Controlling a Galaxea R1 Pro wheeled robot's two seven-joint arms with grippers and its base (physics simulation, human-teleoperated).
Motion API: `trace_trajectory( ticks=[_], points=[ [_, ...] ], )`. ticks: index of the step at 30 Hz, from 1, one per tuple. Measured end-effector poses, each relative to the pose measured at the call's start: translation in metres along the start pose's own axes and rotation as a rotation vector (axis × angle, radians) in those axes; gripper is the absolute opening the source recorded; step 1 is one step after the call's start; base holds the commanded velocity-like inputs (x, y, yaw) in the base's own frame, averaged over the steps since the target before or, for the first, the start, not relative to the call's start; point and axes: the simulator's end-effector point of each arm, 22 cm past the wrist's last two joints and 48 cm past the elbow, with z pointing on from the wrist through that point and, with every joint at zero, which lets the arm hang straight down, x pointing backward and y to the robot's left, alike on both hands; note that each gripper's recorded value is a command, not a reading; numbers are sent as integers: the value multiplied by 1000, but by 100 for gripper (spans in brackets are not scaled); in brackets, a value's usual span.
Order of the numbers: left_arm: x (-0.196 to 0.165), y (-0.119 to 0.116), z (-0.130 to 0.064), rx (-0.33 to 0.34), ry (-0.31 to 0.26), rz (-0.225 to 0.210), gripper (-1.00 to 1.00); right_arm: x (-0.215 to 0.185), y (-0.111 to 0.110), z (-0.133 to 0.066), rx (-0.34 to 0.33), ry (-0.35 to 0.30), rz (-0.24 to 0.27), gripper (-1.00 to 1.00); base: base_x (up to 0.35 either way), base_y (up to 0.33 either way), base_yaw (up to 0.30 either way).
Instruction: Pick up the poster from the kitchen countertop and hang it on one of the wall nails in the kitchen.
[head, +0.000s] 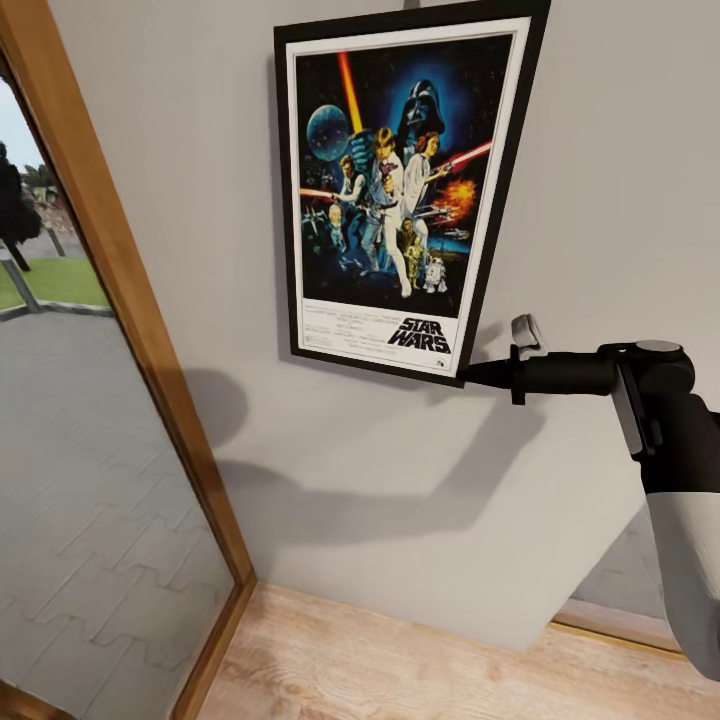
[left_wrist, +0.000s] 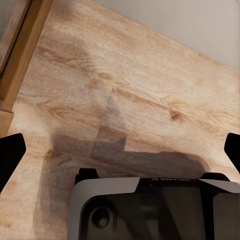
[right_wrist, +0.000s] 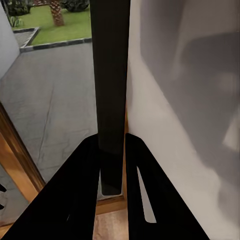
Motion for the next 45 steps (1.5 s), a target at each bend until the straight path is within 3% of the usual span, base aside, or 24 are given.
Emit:
trace_trajectory(
  ticks=[45],
  points=[
    [-5,-3,0,4,-14,1,100,-1,-2,-6,5,-12,13,-100,1,0,0]
  ],
)
